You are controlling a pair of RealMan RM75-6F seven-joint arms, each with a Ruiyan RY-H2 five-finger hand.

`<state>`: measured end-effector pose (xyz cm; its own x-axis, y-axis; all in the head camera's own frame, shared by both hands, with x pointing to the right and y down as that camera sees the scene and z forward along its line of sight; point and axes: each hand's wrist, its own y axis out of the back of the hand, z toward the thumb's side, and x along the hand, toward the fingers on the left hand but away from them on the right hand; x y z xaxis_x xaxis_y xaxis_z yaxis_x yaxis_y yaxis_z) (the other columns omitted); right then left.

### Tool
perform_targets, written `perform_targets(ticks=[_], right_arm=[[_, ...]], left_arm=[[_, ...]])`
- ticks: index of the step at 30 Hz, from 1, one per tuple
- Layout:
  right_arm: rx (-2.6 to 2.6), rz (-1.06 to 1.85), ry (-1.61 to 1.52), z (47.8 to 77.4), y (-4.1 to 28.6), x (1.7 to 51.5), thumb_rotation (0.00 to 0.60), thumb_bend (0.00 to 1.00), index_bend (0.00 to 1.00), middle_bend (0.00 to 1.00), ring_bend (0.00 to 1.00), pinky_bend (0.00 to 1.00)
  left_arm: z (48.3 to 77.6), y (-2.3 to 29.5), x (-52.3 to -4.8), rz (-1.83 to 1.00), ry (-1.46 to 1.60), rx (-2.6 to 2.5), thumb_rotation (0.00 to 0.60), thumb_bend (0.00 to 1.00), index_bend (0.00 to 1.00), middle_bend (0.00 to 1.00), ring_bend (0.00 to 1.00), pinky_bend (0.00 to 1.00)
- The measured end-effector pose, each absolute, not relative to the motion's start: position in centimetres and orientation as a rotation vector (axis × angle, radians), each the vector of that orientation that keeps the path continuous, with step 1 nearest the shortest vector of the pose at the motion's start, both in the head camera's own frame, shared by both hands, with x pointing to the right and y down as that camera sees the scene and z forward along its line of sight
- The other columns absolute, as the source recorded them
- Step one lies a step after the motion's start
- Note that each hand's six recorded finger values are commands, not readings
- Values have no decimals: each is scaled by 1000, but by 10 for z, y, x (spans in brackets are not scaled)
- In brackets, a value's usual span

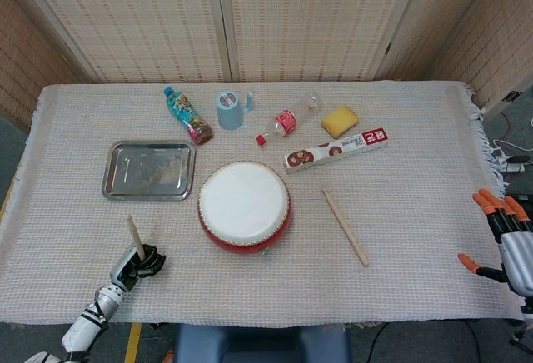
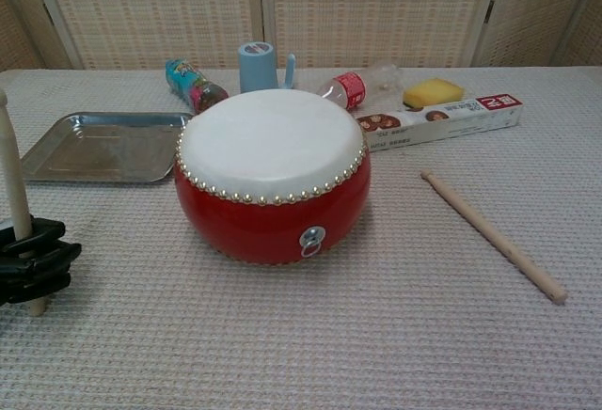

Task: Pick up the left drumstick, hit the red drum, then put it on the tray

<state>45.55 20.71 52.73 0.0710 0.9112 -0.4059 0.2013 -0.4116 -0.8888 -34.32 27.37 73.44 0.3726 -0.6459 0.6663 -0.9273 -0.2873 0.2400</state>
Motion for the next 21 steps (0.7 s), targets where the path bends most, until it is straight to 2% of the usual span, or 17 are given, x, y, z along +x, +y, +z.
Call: perform_targets(ticks=[5, 11, 21], right_arm=[[-1699, 1380, -1115, 526, 207, 455, 600, 155, 0, 13, 0, 0], [-1685, 1357, -1117, 521, 205, 454, 600, 156, 0, 13, 0, 0], [-1669, 1309, -1109, 514, 196, 450, 600, 156, 0, 13, 0, 0]], left_arm=[[731, 269, -344, 677, -1334, 2117, 600, 879, 1000, 1000, 1000, 1000], [716, 253, -349, 805, -1308, 2287, 600, 884, 1000, 1000, 1000, 1000], [669, 192, -360, 1182, -1314, 2654, 600, 883, 1000, 1000, 1000, 1000]])
